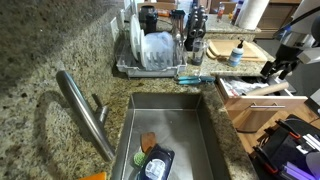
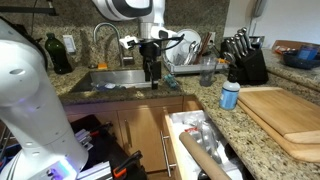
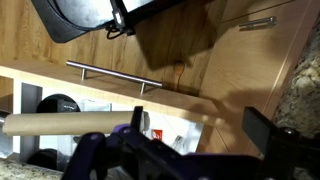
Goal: Remove the brown paper roll from the open drawer and put it on the countertop
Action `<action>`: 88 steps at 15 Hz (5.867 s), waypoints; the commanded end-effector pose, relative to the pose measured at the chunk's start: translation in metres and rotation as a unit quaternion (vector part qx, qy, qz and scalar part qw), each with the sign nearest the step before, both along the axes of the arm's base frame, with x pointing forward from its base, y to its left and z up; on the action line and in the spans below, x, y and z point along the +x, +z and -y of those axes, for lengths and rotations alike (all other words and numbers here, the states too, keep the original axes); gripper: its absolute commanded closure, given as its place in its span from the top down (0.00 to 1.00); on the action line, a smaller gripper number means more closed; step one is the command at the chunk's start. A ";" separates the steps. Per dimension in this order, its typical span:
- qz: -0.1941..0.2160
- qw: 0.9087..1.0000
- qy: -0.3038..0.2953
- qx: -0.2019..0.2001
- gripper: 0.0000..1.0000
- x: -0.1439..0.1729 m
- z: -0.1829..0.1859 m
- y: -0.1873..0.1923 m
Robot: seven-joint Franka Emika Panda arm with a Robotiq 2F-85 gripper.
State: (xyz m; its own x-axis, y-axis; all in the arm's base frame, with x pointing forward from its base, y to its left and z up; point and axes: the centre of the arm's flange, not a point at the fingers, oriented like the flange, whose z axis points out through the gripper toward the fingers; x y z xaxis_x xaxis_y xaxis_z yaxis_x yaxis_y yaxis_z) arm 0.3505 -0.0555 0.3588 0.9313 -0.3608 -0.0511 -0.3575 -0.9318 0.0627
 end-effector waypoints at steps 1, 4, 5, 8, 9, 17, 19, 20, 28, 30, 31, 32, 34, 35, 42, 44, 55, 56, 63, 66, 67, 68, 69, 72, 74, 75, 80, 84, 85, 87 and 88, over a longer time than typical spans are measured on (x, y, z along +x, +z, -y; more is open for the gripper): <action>-0.029 0.995 -0.094 -0.003 1.00 -0.007 0.027 -0.015; -0.040 0.983 -0.179 -0.004 1.00 -0.061 0.072 -0.045; -0.045 0.977 -0.208 -0.006 1.00 -0.079 0.086 -0.055; -0.046 0.974 -0.224 0.004 1.00 -0.048 0.104 -0.033; -0.048 0.969 -0.244 0.008 1.00 -0.055 0.117 -0.034; -0.084 0.902 -0.419 -0.062 1.00 -0.092 0.182 -0.065; -0.093 0.874 -0.470 -0.076 1.00 -0.118 0.207 -0.081; -0.100 0.859 -0.497 -0.074 1.00 -0.128 0.215 -0.085; -0.065 0.779 -0.611 -0.122 1.00 -0.119 0.246 -0.083; -0.032 0.749 -0.646 -0.146 1.00 -0.120 0.266 -0.077; -0.017 0.733 -0.661 -0.158 1.00 -0.120 0.276 -0.077; -0.004 0.715 -0.678 -0.172 1.00 -0.119 0.285 -0.077; -0.006 0.724 -0.671 -0.160 1.00 -0.123 0.271 -0.065; -0.004 0.719 -0.676 -0.164 1.00 -0.123 0.275 -0.066; 0.046 0.625 -0.751 -0.210 1.00 -0.077 0.309 -0.096; 0.058 0.621 -0.757 -0.197 1.00 -0.059 0.319 -0.100; 0.005 0.692 -0.709 -0.133 1.00 -0.033 0.311 -0.147; 0.013 0.701 -0.703 -0.123 1.00 -0.033 0.308 -0.152; 0.015 0.696 -0.704 -0.136 1.00 -0.025 0.305 -0.162; -0.003 0.689 -0.712 -0.136 1.00 -0.018 0.315 -0.178; 0.006 0.689 -0.712 -0.135 1.00 -0.027 0.301 -0.161; 0.002 0.687 -0.714 -0.135 1.00 -0.025 0.303 -0.166; -0.001 0.686 -0.714 -0.138 1.00 -0.024 0.304 -0.171; -0.011 0.673 -0.724 -0.151 1.00 -0.016 0.313 -0.184; -0.017 0.659 -0.736 -0.153 1.00 -0.014 0.317 -0.193; -0.021 0.652 -0.743 -0.150 1.00 -0.013 0.318 -0.198; -0.011 0.665 -0.732 -0.148 1.00 -0.018 0.310 -0.188; -0.039 0.657 -0.740 -0.141 1.00 -0.019 0.318 -0.207; -0.044 0.654 -0.742 -0.139 1.00 -0.021 0.318 -0.211; -0.047 0.651 -0.745 -0.138 0.75 -0.024 0.318 -0.216; -0.048 0.649 -0.747 -0.137 0.74 -0.025 0.318 -0.217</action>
